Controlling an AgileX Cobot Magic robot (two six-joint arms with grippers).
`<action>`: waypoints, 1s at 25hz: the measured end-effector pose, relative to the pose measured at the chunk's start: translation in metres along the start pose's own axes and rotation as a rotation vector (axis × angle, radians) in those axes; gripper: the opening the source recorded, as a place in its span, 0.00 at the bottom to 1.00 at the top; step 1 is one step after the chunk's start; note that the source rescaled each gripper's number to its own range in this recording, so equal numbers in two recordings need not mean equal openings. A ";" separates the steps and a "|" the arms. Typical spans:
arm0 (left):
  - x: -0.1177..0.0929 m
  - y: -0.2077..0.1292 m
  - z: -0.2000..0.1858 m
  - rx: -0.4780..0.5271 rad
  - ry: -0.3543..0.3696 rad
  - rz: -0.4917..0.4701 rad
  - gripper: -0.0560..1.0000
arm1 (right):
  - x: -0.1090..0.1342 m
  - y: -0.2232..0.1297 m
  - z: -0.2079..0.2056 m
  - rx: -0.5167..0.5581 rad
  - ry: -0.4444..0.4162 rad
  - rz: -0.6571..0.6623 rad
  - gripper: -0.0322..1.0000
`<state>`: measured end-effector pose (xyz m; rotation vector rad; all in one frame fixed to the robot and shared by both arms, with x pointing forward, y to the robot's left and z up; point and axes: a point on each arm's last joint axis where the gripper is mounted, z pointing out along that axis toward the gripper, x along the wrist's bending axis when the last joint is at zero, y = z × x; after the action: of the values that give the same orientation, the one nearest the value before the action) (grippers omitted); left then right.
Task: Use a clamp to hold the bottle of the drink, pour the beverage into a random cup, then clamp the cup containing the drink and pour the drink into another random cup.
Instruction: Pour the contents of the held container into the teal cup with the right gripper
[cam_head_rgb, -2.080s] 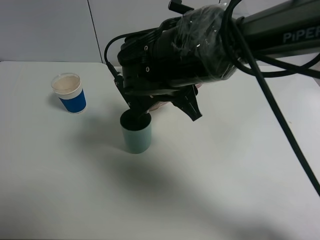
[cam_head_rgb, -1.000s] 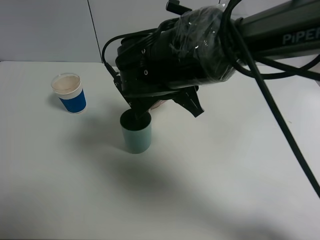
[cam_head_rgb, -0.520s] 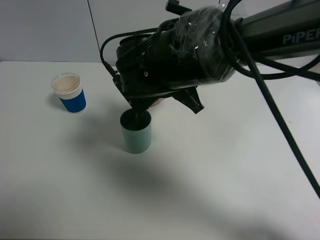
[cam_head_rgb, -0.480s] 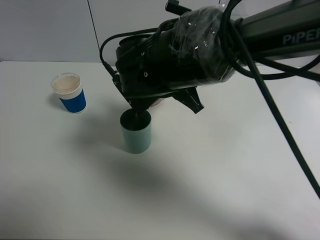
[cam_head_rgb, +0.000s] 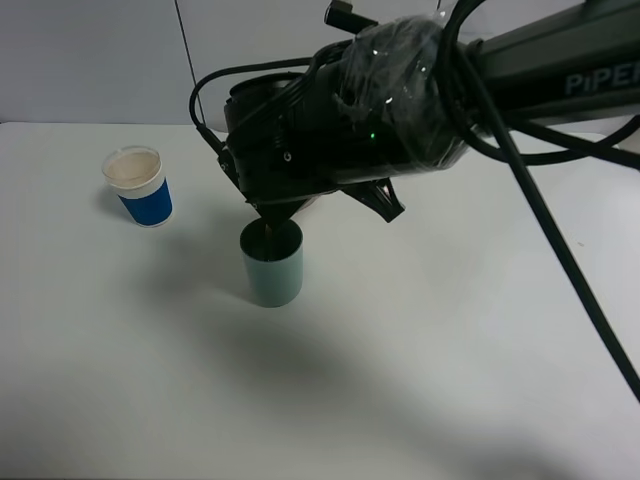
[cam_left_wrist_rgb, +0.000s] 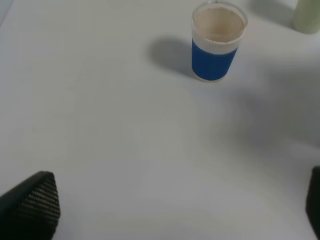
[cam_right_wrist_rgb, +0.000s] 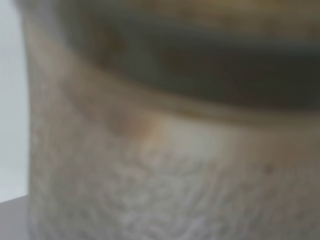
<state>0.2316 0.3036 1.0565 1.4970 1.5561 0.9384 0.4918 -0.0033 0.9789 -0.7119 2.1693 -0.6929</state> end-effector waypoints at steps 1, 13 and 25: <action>0.000 0.000 0.000 0.000 0.000 0.000 1.00 | 0.000 0.000 0.000 0.003 -0.005 -0.003 0.04; 0.000 0.000 0.000 0.000 0.000 0.000 1.00 | -0.004 -0.001 -0.002 0.022 -0.044 -0.027 0.04; 0.000 0.000 0.000 0.000 0.000 0.000 1.00 | -0.006 0.005 -0.010 0.027 -0.087 -0.056 0.04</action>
<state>0.2316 0.3036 1.0565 1.4970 1.5561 0.9384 0.4862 0.0063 0.9843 -0.7766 2.0643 -0.7061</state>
